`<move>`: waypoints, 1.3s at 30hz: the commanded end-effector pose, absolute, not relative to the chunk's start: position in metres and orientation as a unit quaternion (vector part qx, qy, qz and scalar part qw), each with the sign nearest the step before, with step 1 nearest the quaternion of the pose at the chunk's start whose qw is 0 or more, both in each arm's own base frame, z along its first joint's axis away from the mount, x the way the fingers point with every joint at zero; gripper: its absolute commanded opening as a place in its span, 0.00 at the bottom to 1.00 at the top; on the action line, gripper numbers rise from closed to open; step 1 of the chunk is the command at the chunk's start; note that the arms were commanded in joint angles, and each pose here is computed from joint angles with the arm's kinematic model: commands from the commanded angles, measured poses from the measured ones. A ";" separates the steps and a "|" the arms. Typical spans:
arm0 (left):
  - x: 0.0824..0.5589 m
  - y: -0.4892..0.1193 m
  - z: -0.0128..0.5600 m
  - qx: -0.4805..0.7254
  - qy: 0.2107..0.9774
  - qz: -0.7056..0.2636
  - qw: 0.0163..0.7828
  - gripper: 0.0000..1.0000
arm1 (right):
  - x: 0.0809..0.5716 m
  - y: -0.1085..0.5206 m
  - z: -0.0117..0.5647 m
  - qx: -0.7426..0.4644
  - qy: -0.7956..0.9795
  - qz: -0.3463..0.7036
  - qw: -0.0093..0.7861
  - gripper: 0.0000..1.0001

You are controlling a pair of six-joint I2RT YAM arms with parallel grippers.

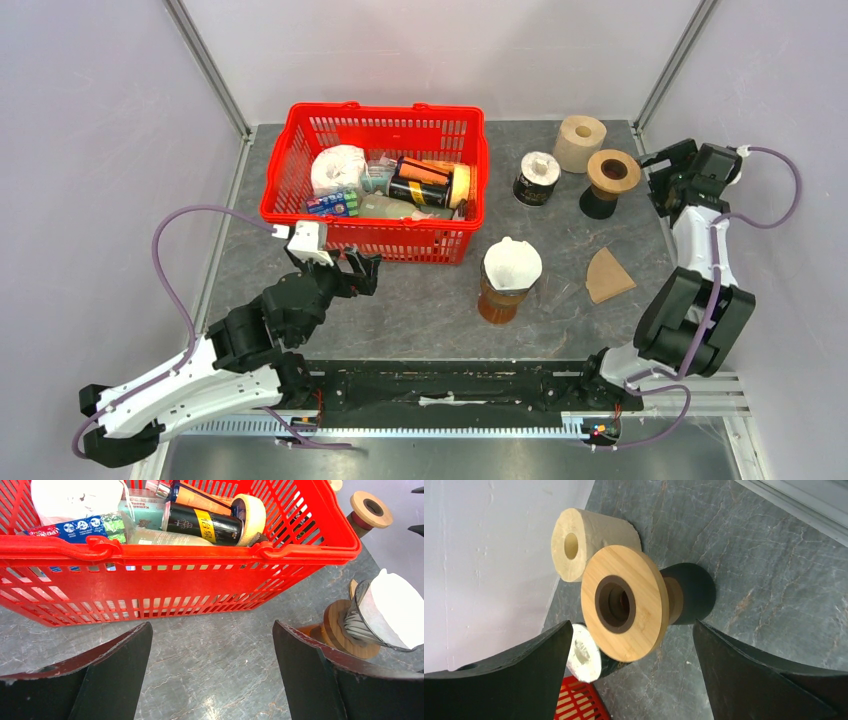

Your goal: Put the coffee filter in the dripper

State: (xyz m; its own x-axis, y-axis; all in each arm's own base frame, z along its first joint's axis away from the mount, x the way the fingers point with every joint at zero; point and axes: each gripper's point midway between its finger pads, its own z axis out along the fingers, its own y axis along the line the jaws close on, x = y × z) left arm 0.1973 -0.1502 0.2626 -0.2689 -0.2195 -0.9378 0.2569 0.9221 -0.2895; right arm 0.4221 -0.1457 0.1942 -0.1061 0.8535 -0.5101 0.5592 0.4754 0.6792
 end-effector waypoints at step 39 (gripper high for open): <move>0.196 -0.131 0.256 -0.055 0.754 -0.216 0.618 0.97 | 0.214 0.008 0.059 0.548 0.808 0.188 0.109 0.78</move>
State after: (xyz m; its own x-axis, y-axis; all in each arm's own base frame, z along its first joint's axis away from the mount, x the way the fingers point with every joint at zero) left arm 0.1931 -0.1356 0.2509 -0.2509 -0.2806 -0.9265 0.2287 0.9128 -0.3384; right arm 0.2154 -0.0056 0.0668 -0.3372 0.9413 -0.0168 0.8446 0.3104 0.4363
